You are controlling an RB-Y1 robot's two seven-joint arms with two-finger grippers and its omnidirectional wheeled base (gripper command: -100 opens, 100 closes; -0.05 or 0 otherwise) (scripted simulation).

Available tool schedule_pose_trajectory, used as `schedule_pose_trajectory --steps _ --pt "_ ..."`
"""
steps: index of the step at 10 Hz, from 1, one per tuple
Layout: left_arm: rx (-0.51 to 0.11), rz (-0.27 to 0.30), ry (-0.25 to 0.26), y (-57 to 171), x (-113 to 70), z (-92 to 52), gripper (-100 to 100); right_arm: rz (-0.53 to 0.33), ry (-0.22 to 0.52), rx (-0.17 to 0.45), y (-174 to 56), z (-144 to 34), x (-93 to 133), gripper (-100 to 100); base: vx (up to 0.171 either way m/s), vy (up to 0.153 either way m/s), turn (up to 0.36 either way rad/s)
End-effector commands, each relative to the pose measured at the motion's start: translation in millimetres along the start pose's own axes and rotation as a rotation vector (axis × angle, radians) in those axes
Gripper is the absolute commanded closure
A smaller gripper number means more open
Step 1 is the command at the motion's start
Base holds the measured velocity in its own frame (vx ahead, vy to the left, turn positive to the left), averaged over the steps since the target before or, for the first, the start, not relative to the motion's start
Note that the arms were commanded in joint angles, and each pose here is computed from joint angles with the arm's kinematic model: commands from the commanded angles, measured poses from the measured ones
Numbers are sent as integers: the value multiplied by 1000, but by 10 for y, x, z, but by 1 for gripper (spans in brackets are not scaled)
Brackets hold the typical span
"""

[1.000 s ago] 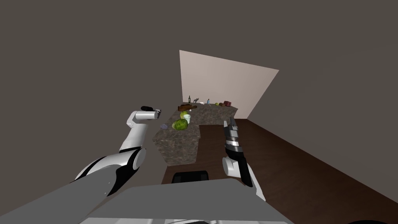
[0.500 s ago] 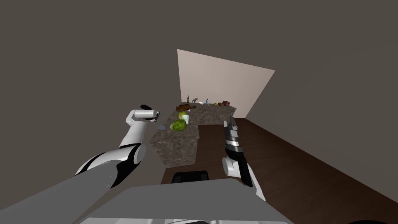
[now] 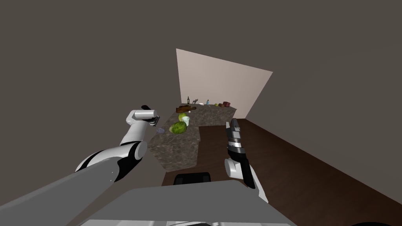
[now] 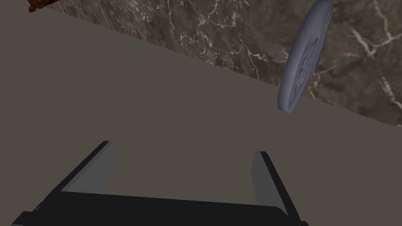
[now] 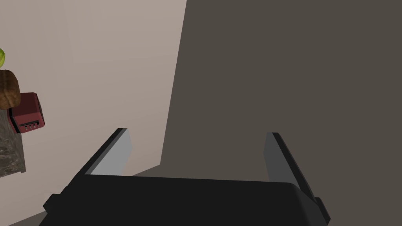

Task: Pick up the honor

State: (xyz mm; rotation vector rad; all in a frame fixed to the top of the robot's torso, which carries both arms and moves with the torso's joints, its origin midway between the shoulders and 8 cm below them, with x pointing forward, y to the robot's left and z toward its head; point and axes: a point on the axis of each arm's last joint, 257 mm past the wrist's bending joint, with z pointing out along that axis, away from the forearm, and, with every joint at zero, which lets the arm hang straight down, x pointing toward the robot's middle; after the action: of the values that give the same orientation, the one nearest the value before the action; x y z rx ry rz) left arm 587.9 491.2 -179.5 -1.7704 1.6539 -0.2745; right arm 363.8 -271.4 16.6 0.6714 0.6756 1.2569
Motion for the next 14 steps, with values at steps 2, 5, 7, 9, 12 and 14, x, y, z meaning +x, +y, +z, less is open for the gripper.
schedule_pose_trajectory --steps 2,5,7,9,12,14 --pt "-63 -7 17 180 15 15 -100 0 0 0 0 0 0 0 27 8 -17" --pt "-206 -30 52 542 3 60 -100 0 0 0 0 0 0 0 33 6 -67" --pt "-272 -41 69 723 6 81 -100 0 0 0 0 0 0 0 38 8 -63" --pt "-343 -51 88 916 17 74 -100 0 0 0 0 0 0 0 37 10 -51" --pt "-468 -68 122 1259 41 35 -100 0 0 0 0 0 0 0 43 11 -73" --pt "-523 -76 136 1407 55 5 -100 0 0 0 0 0 0 0 39 17 -35"
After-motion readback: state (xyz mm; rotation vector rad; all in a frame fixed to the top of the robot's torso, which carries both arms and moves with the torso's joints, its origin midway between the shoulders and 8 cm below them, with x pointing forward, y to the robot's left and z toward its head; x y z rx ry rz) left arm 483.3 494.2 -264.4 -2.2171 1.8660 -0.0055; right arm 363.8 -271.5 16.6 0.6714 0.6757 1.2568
